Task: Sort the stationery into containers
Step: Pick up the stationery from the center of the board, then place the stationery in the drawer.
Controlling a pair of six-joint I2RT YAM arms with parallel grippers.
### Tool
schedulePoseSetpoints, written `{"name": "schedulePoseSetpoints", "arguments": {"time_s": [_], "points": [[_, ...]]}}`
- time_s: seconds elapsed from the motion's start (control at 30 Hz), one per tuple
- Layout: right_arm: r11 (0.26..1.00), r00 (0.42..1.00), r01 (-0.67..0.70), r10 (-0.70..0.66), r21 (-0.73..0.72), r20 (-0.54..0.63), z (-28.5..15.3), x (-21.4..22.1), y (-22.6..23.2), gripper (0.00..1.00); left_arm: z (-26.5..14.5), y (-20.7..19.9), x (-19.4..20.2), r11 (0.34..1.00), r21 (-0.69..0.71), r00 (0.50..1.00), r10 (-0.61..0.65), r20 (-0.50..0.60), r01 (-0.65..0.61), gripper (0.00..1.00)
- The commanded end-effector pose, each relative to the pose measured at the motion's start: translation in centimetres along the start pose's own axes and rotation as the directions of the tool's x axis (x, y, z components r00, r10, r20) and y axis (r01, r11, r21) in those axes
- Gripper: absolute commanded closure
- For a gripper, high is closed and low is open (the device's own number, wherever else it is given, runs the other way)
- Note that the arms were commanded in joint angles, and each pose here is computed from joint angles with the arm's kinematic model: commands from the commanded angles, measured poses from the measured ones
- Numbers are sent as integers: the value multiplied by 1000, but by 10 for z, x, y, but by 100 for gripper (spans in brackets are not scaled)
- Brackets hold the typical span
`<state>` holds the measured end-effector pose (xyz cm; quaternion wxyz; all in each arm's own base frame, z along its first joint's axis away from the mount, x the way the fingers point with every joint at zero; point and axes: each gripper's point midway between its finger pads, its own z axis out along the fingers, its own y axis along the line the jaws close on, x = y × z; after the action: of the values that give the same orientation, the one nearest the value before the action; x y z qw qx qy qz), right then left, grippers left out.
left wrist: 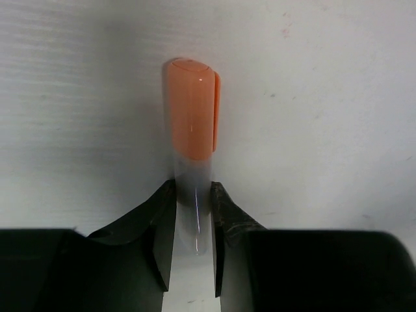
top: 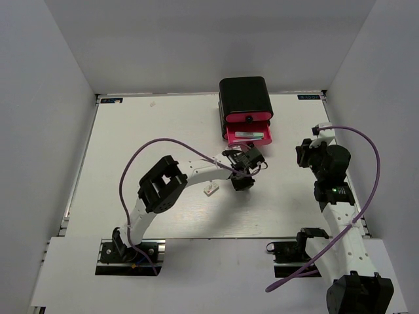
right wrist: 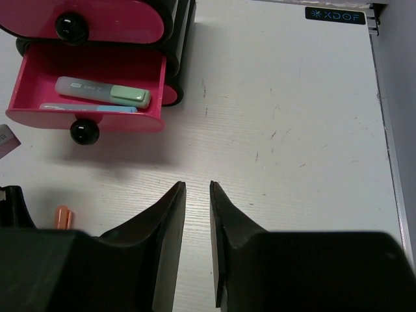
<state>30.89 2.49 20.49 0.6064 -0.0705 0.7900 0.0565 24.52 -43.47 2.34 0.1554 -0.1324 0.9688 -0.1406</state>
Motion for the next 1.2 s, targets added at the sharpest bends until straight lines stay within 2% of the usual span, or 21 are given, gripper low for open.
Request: {"name": "schedulePoseSetpoints", "arguments": {"time_s": [0.0,0.07,0.17,0.23,0.27,0.37,0.4,0.43,0.47,0.5,0.53,0.57,0.6,0.63,0.7,0.73,0.87,0.97,1.17], "points": [[1000,998,-1,2,-7,59,-1,-15,1,73,-32,10,3,991,22,991,134,8,-135,89],[1000,998,2,-1,-12,58,-1,-14,1,73,-45,6,9,964,93,968,250,13,-250,98],[1000,998,5,-3,-30,56,-1,-13,4,73,-84,-12,5,885,277,928,362,93,-373,100],[999,998,7,-5,-33,56,-1,-13,5,73,-99,-9,5,784,340,854,493,168,-520,100],[999,998,7,-5,-35,56,-1,-13,5,73,-128,-24,-5,720,416,831,498,247,-555,100],[999,998,10,-8,-31,59,-2,-13,4,73,-152,-28,-17,519,424,669,621,409,-742,97],[999,998,8,-6,-32,56,-1,-13,4,73,-167,-38,-26,423,386,571,656,494,-820,96],[999,999,10,-9,-33,53,0,-12,4,73,-169,-41,-25,366,371,516,692,504,-853,96],[999,999,10,-9,-35,52,0,-11,5,73,-165,-34,-30,343,335,472,739,481,-878,96],[999,999,11,-9,-41,53,-1,-12,6,73,-166,-48,-46,282,254,376,769,517,-925,96],[999,999,9,-7,-41,53,-1,-12,6,73,-178,-52,-52,239,225,325,780,535,-944,96],[999,999,9,-7,-46,51,0,-11,7,73,-162,-51,-61,231,180,291,810,509,-956,97],[999,999,8,-6,-47,48,0,-10,7,73,-169,-58,-71,207,156,258,816,517,-966,97],[999,999,8,-6,-47,49,0,-10,7,73,-166,-62,-76,143,115,182,828,530,-983,97],[999,999,8,-6,-47,51,-1,-11,7,73,-157,-68,-92,110,86,138,834,534,-990,99],[999,999,7,-5,-46,51,-1,-11,7,73,-152,-69,-94,60,54,79,839,538,-997,100],[998,999,5,-3,-57,45,0,-9,8,73,-144,-81,-131,46,-62,3,819,574,-997,100],[998,999,3,0,-65,44,0,-8,10,73,-144,-98,-160,83,-130,-13,795,607,-988,100],[998,999,2,1,-66,41,1,-8,10,73,-131,-109,-189,132,-185,-13,780,626,-974,100]]}}
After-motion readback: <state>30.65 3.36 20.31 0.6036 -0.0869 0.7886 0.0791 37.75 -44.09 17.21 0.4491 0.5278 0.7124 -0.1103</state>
